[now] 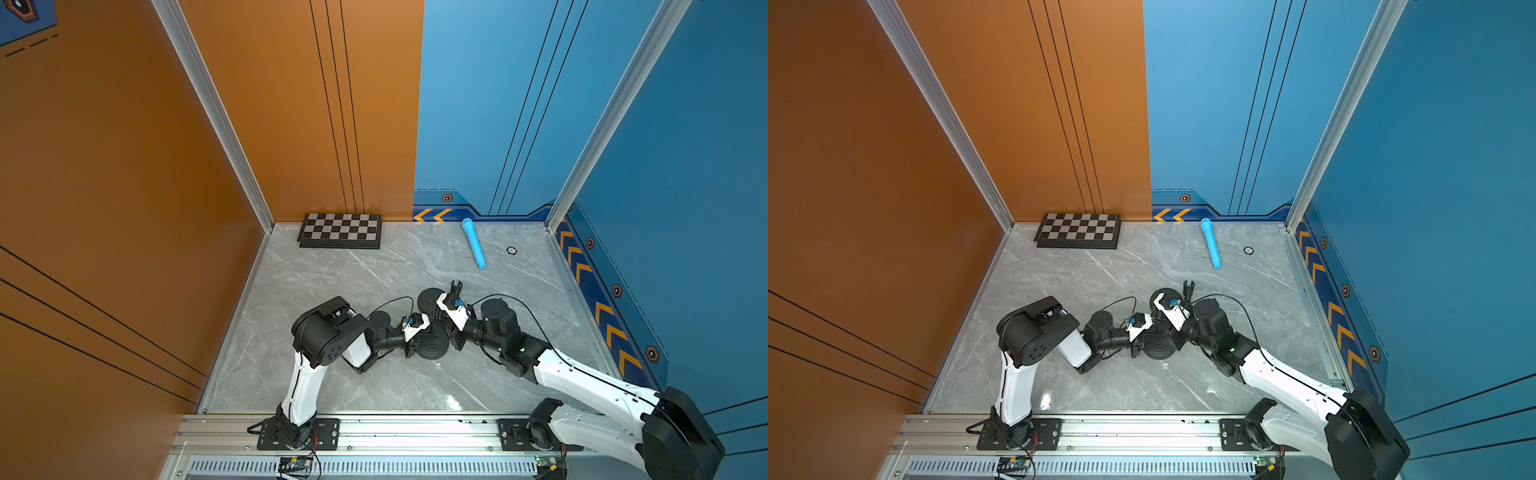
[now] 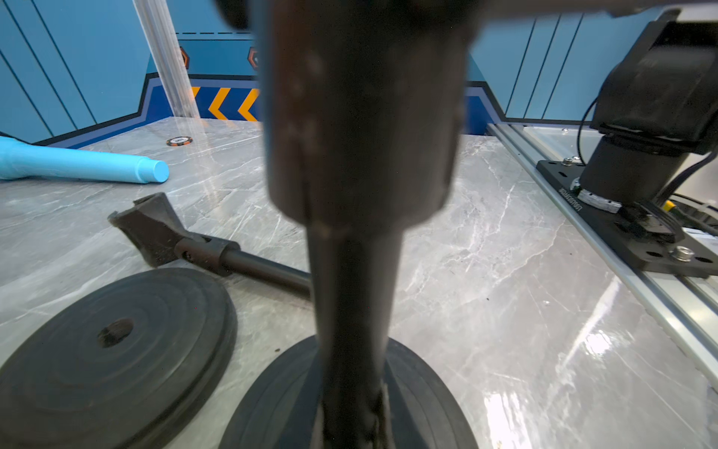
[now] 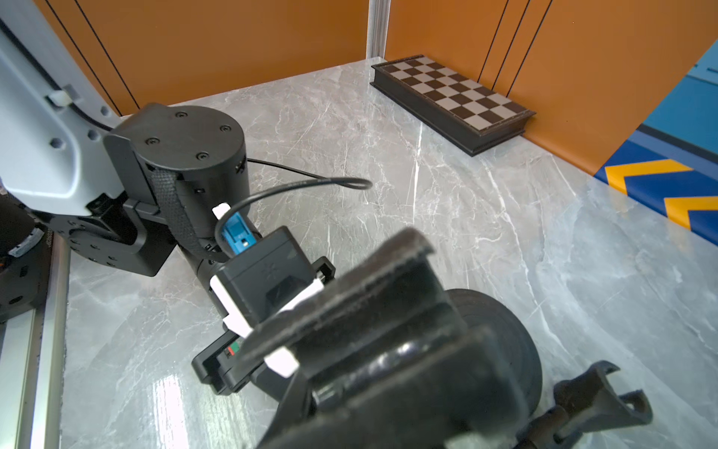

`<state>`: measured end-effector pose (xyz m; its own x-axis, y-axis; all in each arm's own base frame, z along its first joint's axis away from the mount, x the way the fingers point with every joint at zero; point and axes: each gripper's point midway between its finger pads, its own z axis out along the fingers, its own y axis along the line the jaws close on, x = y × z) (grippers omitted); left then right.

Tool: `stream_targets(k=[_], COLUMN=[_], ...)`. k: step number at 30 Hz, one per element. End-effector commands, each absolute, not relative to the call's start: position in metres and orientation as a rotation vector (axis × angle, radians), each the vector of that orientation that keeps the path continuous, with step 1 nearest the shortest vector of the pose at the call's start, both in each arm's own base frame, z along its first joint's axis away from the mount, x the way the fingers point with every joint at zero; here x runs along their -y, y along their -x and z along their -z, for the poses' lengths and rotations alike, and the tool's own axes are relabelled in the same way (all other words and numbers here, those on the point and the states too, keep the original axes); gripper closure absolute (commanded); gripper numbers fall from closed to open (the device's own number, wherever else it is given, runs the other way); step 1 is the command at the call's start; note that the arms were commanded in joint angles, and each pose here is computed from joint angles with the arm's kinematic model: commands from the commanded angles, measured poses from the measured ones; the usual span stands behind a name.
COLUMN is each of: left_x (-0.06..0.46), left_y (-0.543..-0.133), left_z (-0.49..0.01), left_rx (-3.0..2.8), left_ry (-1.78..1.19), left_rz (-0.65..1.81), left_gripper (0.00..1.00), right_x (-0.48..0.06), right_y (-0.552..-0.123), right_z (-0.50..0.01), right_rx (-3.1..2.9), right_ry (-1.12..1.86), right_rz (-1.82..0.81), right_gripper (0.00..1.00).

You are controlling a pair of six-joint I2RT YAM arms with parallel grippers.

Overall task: Assemble a microphone stand
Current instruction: Screw the microphone stand pole into the microphone stand base, then pick up the microphone stand at the center of the board.

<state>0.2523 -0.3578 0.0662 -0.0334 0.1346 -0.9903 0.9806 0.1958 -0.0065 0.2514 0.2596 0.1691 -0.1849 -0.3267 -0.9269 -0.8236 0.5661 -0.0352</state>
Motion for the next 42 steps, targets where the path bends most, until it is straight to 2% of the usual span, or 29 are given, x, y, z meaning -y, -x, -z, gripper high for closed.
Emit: stream_targets(k=[1,2,7,11,16,17,22,24,26,38,39,42], left_x=[0.352,0.352,0.351,0.352,0.353,0.352,0.349,0.349,0.349,0.347,0.347,0.346], left_y=[-0.245,-0.246,-0.251,-0.255,-0.257,-0.257,-0.254,-0.253,-0.252,-0.253,-0.253,-0.254], left_z=[-0.046,-0.046,-0.047,-0.047,-0.048,-0.047,-0.045,-0.045,-0.046,-0.045,-0.046,-0.046], left_rx=[-1.466,-1.472,-1.499,-1.508,-1.513,-1.512,-1.511,-1.507,-1.503,-1.511,-1.511,-1.511], left_ry=[-1.183,-1.174,-1.139,-1.121,-1.112,-1.114,-1.128,-1.133,-1.138,-1.131,-1.130,-1.127], left_rz=[1.007,1.003,0.993,0.989,0.995,0.992,0.993,0.995,1.002,0.997,0.998,0.993], left_gripper=[0.91,0.89,0.79,0.77,0.77,0.78,0.82,0.82,0.83,0.78,0.78,0.77], right_x=[-0.261,-0.261,-0.236,-0.217,-0.243,-0.248,-0.271,-0.271,-0.267,-0.273,-0.275,-0.277], right_y=[-0.264,-0.264,-0.262,-0.254,-0.252,-0.251,-0.243,-0.241,-0.242,-0.252,-0.253,-0.253], right_z=[-0.169,-0.166,-0.153,-0.147,-0.143,-0.143,-0.156,-0.161,-0.163,-0.165,-0.163,-0.161], right_rx=[-1.786,-1.803,-1.865,-1.879,-1.929,-1.938,-1.928,-1.924,-1.918,-1.897,-1.900,-1.905], right_ry=[0.854,0.819,0.542,0.281,0.347,0.375,0.596,0.654,0.679,0.751,0.752,0.759], right_rz=[-0.528,-0.501,-0.266,-0.114,-0.139,-0.161,-0.299,-0.334,-0.357,-0.480,-0.480,-0.472], right_gripper=[0.95,1.00,1.00,1.00,1.00,0.98,0.64,0.56,0.53,0.54,0.56,0.71])
